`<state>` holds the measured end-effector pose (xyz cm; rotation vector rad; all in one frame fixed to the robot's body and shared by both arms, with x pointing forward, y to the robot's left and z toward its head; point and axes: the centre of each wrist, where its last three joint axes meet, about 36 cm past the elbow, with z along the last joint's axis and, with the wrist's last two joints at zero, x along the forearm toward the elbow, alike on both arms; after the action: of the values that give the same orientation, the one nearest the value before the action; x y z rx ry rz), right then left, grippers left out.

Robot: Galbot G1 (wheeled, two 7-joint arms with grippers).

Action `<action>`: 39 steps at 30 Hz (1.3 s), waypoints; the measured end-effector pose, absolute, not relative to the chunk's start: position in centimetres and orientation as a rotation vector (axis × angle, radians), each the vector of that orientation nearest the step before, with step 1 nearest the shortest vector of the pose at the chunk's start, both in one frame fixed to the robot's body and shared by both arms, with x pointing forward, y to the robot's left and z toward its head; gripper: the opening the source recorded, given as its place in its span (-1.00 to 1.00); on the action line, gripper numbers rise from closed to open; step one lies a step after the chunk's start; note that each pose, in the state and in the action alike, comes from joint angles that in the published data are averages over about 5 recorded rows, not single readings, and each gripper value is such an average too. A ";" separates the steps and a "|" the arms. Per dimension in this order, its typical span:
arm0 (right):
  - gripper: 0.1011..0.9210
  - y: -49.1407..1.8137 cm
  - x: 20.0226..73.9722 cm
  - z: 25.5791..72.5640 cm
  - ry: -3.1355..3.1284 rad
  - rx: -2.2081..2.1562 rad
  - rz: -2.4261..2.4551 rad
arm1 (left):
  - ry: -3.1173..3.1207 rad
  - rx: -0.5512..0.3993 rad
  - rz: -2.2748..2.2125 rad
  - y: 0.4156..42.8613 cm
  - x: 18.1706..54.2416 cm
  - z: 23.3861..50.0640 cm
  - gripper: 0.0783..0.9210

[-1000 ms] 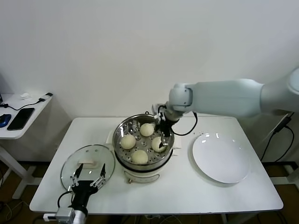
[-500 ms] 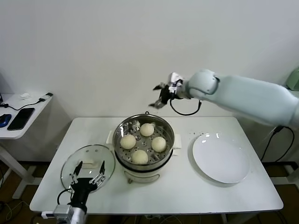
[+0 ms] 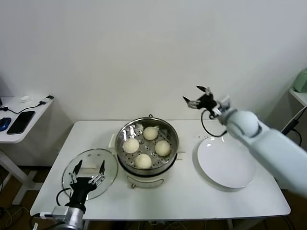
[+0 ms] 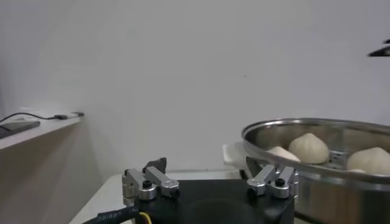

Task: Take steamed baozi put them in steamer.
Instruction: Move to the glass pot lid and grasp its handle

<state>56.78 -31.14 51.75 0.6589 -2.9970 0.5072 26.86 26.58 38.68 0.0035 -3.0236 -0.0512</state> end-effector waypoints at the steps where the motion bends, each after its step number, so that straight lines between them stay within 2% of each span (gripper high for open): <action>1: 0.76 -31.7 56.0 50.7 -3.021 0.628 0.469 | -3.025 0.006 -0.057 26.7 26.9 38.5 0.77; 8: 0.76 -34.4 49.2 41.6 -3.114 0.398 0.236 | -3.032 0.025 -0.110 27.3 27.4 37.4 0.77; 14: 0.76 -34.3 41.5 33.5 -3.082 0.234 0.098 | -3.025 0.047 -0.205 28.0 27.5 36.4 0.77; 18: 0.76 -33.7 37.1 29.9 -3.058 0.141 0.045 | -3.024 0.076 -0.303 28.6 27.6 35.9 0.77; 23: 0.76 -33.1 34.0 28.2 -3.056 0.048 0.013 | -3.024 0.137 -0.529 29.7 28.0 34.9 0.77; 28: 0.76 -33.0 32.7 27.6 -3.046 -0.029 0.013 | -2.960 0.189 -0.935 31.3 28.5 33.3 0.77; 39: 0.76 -32.8 31.9 27.0 -3.020 -0.128 0.038 | -2.552 0.130 -1.700 34.6 28.4 27.3 0.77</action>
<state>31.87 -32.79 26.96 -0.1281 -3.0197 0.0383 28.42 34.61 27.34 0.1301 -2.5525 -1.7000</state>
